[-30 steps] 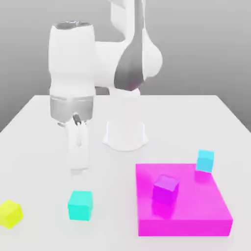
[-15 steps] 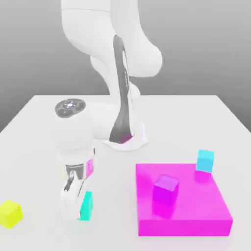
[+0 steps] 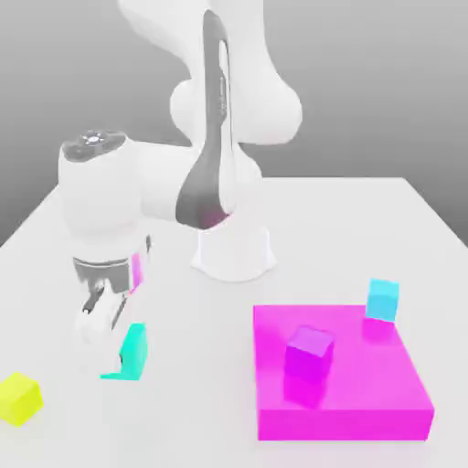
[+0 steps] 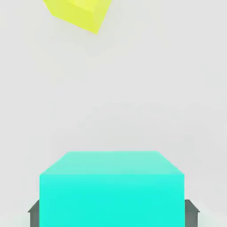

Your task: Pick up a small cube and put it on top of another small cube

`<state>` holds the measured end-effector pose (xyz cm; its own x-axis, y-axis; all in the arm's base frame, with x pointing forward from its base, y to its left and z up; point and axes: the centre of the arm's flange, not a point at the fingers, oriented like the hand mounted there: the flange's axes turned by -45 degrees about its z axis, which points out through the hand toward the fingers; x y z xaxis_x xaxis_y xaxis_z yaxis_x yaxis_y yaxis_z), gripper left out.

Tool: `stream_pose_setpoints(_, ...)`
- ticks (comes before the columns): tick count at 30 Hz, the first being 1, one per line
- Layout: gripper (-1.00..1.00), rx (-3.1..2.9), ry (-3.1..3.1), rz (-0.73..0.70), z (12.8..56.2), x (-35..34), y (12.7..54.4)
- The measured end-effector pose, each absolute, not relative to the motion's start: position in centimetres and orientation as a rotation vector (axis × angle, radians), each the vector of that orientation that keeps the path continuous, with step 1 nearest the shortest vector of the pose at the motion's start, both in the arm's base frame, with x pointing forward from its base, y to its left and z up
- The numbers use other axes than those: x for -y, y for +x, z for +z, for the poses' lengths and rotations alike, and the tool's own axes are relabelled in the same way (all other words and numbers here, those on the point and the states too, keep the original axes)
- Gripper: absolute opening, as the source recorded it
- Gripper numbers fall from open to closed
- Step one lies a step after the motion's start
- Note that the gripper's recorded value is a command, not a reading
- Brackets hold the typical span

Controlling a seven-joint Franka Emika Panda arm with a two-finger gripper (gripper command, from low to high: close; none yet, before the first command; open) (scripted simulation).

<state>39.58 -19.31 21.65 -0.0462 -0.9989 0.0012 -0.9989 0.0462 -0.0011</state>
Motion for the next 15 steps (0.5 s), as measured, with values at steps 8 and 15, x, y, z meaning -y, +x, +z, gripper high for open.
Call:
stream_pose_setpoints(8, -1.0, 2.198, 2.246, 0.003, 23.3, 30.2, 40.2)
stream_pose_setpoints(15, 1.0, 2.195, 2.248, 0.003, 18.6, 30.8, 40.1)
